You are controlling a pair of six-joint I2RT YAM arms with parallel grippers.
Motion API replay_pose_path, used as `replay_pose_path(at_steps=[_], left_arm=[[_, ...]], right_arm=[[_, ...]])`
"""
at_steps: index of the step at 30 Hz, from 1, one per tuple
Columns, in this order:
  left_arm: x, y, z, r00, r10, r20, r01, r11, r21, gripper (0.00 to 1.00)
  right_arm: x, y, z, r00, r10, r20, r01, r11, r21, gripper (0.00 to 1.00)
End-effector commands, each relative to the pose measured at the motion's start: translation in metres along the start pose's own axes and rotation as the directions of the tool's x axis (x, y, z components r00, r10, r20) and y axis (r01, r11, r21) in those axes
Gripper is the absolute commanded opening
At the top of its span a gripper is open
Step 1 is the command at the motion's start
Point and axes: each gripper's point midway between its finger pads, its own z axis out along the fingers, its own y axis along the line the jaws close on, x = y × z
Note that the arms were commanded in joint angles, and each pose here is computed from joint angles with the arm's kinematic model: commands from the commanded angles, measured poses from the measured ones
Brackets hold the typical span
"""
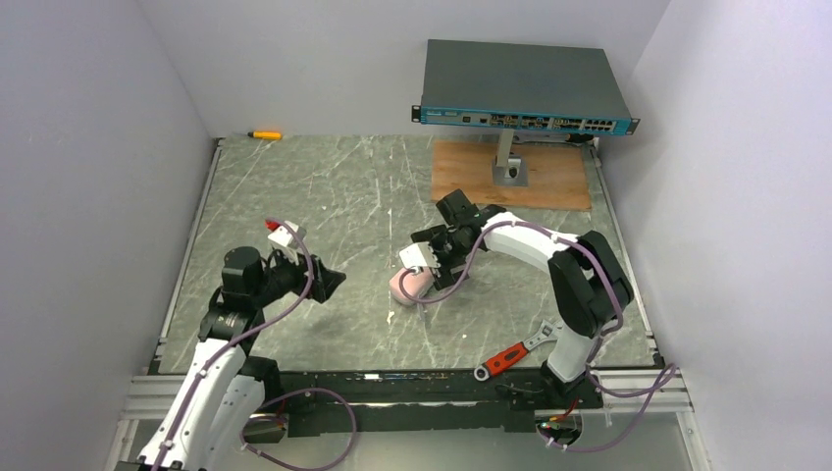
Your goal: Open the umbrella
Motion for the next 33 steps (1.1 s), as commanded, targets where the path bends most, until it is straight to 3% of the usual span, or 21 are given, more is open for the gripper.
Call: replay_pose_path(at_steps=[1, 4, 11, 18, 25, 33], left_arm=[[0.007, 0.007, -0.003, 0.998, 0.050, 0.023, -0.050, 0.998, -0.034, 0.86], [0.007, 0.018, -0.001, 0.992, 0.119, 0.031, -0.116, 0.989, -0.088, 0.77], [0.008, -0.017, 0.031, 0.915, 0.403, 0.034, -0.404, 0.912, 0.071, 0.56], [0.025, -0.060, 0.050, 0.934, 0.350, 0.076, -0.358, 0.916, 0.179, 0.51], [0.072, -0.097, 0.073, 0.886, 0.454, 0.094, -0.463, 0.856, 0.230, 0.36], [0.088, -0.124, 0.111, 0.905, 0.423, 0.056, -0.423, 0.873, 0.242, 0.22]], right_arm=[[-0.009, -0.016, 0.007, 0.999, -0.034, 0.041, 0.033, 0.999, 0.028, 0.91], [-0.003, -0.014, 0.006, 0.998, 0.066, 0.021, -0.067, 0.994, 0.083, 0.87], [0.028, 0.021, -0.002, 0.938, 0.330, -0.104, -0.298, 0.924, 0.241, 0.75], [0.050, 0.073, -0.013, 0.837, 0.511, -0.196, -0.460, 0.851, 0.253, 0.66], [0.068, 0.116, -0.023, 0.775, 0.576, -0.258, -0.524, 0.815, 0.246, 0.60], [0.066, 0.130, -0.022, 0.624, 0.730, -0.277, -0.684, 0.682, 0.258, 0.56]])
